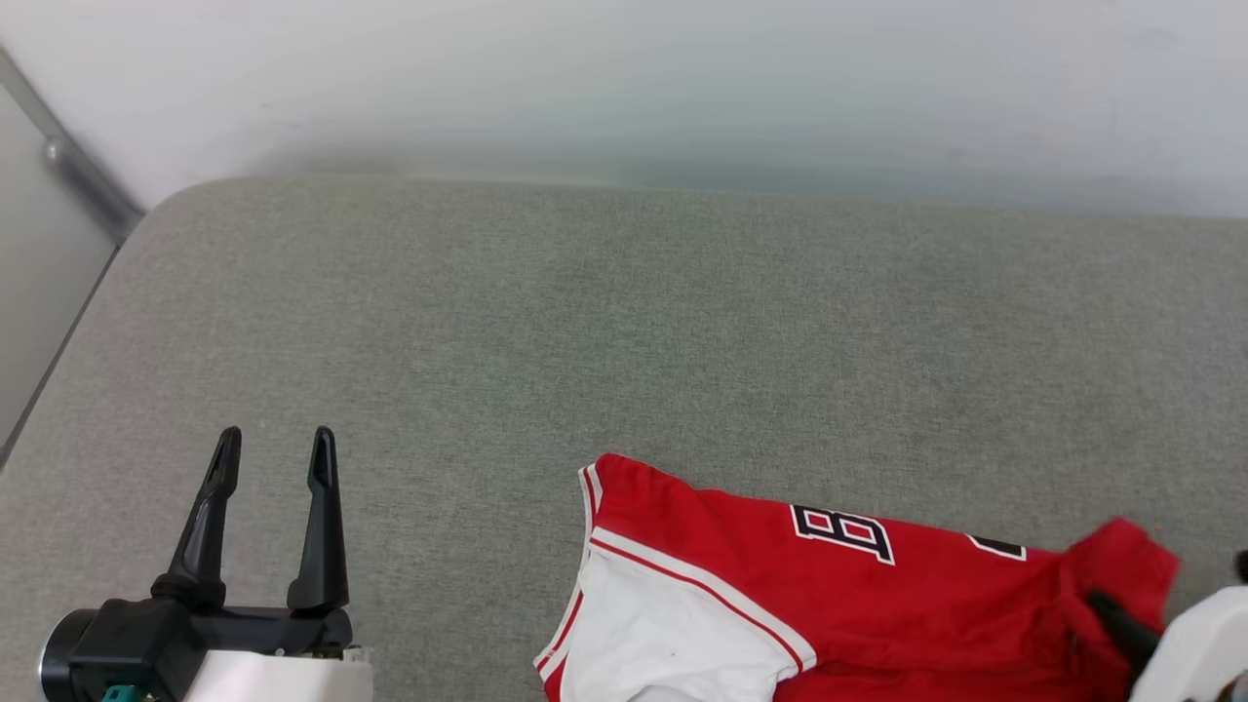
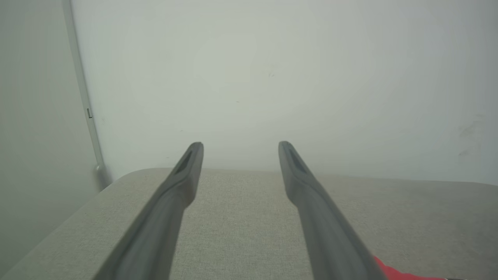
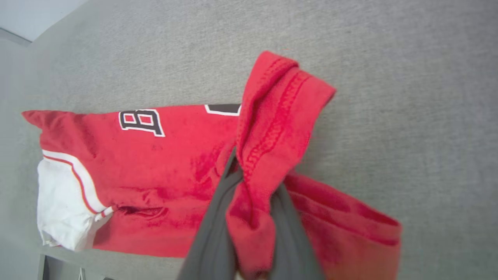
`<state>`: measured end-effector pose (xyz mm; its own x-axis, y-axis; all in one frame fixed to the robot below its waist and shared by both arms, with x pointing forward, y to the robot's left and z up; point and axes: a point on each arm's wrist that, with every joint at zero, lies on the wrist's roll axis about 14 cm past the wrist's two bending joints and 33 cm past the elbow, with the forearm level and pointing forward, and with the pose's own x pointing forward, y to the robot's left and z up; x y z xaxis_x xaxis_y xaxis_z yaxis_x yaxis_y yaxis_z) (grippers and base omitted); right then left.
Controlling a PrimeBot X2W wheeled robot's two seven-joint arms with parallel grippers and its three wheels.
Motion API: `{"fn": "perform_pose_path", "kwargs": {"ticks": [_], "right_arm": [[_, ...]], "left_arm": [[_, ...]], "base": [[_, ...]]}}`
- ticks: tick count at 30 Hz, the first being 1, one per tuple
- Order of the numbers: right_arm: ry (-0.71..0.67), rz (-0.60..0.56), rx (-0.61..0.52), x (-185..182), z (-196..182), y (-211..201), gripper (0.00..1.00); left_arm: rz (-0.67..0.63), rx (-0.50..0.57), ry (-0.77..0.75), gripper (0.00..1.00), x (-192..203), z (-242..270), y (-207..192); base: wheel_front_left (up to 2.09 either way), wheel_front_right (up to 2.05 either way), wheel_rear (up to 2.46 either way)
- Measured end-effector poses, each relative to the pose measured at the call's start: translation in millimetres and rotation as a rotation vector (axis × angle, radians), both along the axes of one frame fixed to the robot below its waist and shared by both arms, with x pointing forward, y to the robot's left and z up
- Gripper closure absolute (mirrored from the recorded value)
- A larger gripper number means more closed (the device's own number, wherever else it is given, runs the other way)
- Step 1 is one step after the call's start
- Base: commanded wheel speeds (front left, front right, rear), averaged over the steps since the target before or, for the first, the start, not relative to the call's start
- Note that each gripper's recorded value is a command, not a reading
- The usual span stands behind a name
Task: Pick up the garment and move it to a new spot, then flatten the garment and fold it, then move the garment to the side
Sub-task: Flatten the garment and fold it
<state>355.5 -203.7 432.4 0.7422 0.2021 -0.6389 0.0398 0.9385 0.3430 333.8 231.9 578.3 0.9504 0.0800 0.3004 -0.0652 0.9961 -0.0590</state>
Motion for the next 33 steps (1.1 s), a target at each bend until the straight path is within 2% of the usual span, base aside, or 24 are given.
{"fn": "perform_pose_path", "kwargs": {"ticks": [8, 12, 17, 18, 19, 25, 33], "right_arm": [[-0.037, 0.192, 0.183, -7.8, 29.1, 80.1, 1.0], [-0.036, 0.272, 0.352, -16.1, 31.5, 122.6, 1.0], [-0.019, 0.358, 0.482, -25.8, 27.5, 173.1, 1.0], [-0.035, 0.415, 0.586, -24.5, 36.2, 209.8, 1.0], [-0.04, 0.415, 0.615, -22.7, 38.0, 216.4, 1.0], [-0.047, 0.462, 0.637, -14.4, 36.1, 248.8, 1.0], [0.009, 0.458, 0.641, -8.9, 15.9, 268.1, 1.0]], "left_arm": [[0.018, -0.011, -0.005, 0.0, -7.9, 1.1, 4.5], [0.034, -0.013, -0.002, 0.0, -12.2, 0.3, 8.8], [0.043, -0.012, -0.001, 0.0, -17.4, 0.1, 12.2], [0.048, -0.005, -0.002, 0.0, -20.8, 1.0, 14.3], [0.049, -0.004, -0.002, 0.0, -21.3, 1.1, 14.5], [0.072, 0.0, -0.007, 0.0, -26.5, 3.5, 20.7], [0.082, 0.0, -0.001, 0.0, -29.9, 1.7, 22.9]], "base": [[0.0, 0.0, 0.0], [0.0, 0.0, 0.0], [0.0, 0.0, 0.0], [0.0, 0.0, 0.0], [0.0, 0.0, 0.0], [0.0, 0.0, 0.0], [0.0, 0.0, 0.0]]}}
